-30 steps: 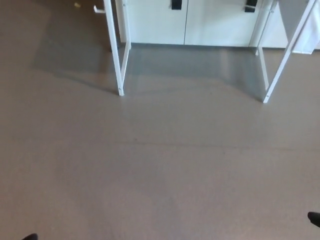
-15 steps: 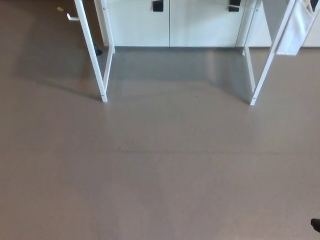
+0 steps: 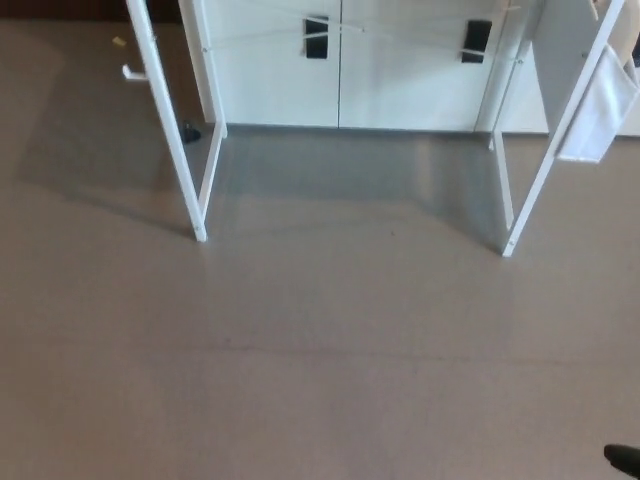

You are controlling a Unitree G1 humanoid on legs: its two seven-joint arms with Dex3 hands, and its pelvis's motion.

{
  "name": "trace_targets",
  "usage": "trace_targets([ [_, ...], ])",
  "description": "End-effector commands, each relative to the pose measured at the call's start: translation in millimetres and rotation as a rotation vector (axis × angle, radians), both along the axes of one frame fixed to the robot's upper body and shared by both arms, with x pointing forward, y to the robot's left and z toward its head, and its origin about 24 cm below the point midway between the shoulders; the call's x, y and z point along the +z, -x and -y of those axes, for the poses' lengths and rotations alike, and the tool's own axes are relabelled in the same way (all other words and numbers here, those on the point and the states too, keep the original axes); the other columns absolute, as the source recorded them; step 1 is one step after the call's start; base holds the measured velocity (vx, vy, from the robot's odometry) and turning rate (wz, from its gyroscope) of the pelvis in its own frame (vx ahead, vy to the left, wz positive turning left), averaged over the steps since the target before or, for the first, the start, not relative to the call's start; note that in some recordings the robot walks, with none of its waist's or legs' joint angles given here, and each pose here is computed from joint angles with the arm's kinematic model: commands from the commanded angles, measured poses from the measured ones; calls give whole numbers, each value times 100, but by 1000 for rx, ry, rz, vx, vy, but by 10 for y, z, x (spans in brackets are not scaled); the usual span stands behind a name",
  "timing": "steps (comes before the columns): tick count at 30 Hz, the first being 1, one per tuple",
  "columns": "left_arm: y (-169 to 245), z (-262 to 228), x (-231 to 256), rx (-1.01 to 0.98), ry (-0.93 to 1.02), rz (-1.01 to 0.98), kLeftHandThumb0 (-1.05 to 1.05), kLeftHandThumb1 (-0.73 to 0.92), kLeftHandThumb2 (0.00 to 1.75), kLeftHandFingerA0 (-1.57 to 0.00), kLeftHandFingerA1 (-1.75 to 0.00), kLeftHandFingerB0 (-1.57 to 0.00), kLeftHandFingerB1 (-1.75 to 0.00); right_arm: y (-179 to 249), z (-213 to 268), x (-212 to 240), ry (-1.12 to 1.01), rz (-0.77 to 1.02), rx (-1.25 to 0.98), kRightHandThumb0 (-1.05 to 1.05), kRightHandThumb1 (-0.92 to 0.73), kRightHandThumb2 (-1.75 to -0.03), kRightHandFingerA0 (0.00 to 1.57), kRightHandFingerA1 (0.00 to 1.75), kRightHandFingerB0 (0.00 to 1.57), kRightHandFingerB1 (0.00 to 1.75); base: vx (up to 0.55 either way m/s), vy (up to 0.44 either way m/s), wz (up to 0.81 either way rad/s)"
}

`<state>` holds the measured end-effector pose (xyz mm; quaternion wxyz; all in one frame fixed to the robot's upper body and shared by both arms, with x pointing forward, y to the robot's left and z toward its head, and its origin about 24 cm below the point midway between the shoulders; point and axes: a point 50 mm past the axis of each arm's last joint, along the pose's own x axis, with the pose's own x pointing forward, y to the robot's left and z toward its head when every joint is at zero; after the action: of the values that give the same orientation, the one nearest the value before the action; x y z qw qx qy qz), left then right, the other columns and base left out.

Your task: The robot walks towards a desk on which a shovel is kept on the left hand side and a container is kept on the right hand side. The robot picks up the shovel using its left hand and places it in the container.

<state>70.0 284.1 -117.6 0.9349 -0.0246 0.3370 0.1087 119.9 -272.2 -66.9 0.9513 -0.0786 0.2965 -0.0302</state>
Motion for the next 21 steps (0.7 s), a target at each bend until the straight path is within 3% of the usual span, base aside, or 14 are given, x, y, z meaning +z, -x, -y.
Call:
trace_targets([
  [1,-12,-27,32,-14,-20,32,-20,53,56,-36,-37,-34,-32,-20,63,41,49,29,15,-30,-40,-64,59,59,42,50,492,-323,39],
  [2,-12,-28,35,-14,-21,33,-28,49,62,-35,-40,-33,-36,-24,62,39,46,31,14,-23,-47,-53,63,55,46,45,393,-257,27],
  [3,-9,-30,39,-14,-19,37,-28,49,62,-35,-41,-33,-36,-27,62,36,42,33,13,-30,-40,-63,59,59,42,50,277,-184,14],
  [5,-15,-33,41,-12,-19,39,-28,49,62,-35,-40,-33,-36,-36,63,36,38,34,13,-30,-40,-64,59,60,42,50,210,-152,-1],
  [8,-40,-41,51,-17,-23,43,-28,49,62,-35,-40,-33,-36,-49,51,43,31,39,10,-30,-40,-63,59,60,42,50,267,-96,-5],
  [10,-52,-43,52,-13,-20,47,-27,49,61,-36,-41,-35,-36,-58,47,49,37,41,14,-23,-46,-53,64,56,46,44,251,-26,-10],
  [21,-60,-55,63,-18,-26,44,-28,49,62,-36,-41,-34,-37,-51,10,79,81,39,54,-24,-48,-54,65,56,50,45,422,121,-11],
])
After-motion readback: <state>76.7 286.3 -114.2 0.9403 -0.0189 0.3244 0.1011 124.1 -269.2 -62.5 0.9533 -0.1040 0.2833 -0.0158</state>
